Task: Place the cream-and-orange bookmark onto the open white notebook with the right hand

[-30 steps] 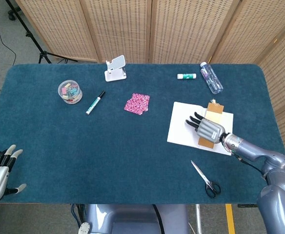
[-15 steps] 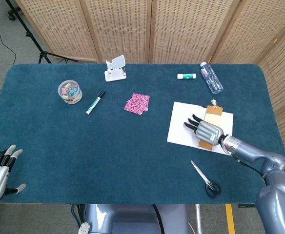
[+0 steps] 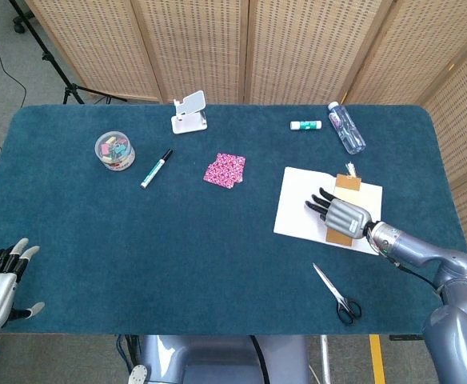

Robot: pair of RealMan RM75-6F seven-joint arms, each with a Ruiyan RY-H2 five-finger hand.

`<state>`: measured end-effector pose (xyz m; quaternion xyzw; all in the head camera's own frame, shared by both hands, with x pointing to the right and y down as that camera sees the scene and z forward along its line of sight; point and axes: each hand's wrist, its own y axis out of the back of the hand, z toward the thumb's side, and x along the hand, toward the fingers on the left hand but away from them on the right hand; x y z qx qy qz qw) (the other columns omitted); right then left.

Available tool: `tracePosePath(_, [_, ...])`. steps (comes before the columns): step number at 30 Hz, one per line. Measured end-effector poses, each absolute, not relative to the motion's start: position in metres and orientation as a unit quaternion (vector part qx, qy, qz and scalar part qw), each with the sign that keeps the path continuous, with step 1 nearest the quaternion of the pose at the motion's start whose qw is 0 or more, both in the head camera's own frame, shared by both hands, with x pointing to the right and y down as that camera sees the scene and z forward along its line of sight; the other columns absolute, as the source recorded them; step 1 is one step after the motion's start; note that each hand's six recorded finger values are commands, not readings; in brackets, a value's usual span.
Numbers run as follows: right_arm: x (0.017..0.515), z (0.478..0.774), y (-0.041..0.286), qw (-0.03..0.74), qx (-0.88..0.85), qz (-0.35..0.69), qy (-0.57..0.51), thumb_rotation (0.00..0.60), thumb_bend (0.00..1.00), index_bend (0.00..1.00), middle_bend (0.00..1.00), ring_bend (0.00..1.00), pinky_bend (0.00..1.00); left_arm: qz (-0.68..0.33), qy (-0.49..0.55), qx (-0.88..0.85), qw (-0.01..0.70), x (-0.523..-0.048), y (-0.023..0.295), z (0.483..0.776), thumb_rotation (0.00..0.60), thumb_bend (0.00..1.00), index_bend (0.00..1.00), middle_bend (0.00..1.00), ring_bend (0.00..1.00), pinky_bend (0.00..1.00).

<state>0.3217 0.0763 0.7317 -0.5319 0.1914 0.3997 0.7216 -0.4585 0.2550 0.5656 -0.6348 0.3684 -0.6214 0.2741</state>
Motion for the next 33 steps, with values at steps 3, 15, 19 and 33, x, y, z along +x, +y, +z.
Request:
tracePosePath(3, [0.323, 0.730, 0.075, 0.721, -0.533, 0.402, 0.187, 0.600, 0.00, 0.25, 0.00, 0.00, 0.10, -0.621, 0.369, -0.635, 0.274, -0.459, 0.255, 0.565, 0.600, 0.00, 0.00, 0.00, 0.00, 0.00])
tracePosePath(15, [0.322, 0.709, 0.066, 0.730, -0.542, 0.395, 0.134, 0.600, 0.00, 0.25, 0.00, 0.00, 0.08, -0.619, 0.372, -0.636, 0.272, -0.460, 0.255, 0.564, 0.600, 0.00, 0.00, 0.00, 0.00, 0.00])
tracePosePath(19, [0.326, 0.693, 0.058, 0.709, -0.572, 0.407, 0.068, 0.600, 0.06, 0.25, 0.00, 0.00, 0.07, -0.618, 0.372, -0.637, 0.272, -0.460, 0.255, 0.563, 0.600, 0.00, 0.00, 0.00, 0.00, 0.00])
tracePosePath(33, [0.359, 0.661, 0.074, 0.513, -0.700, 0.471, -0.160, 0.600, 0.79, 0.23, 0.00, 0.00, 0.07, -0.602, 0.384, -0.644, 0.275, -0.458, 0.255, 0.550, 0.600, 0.00, 0.00, 0.00, 0.00, 0.00])
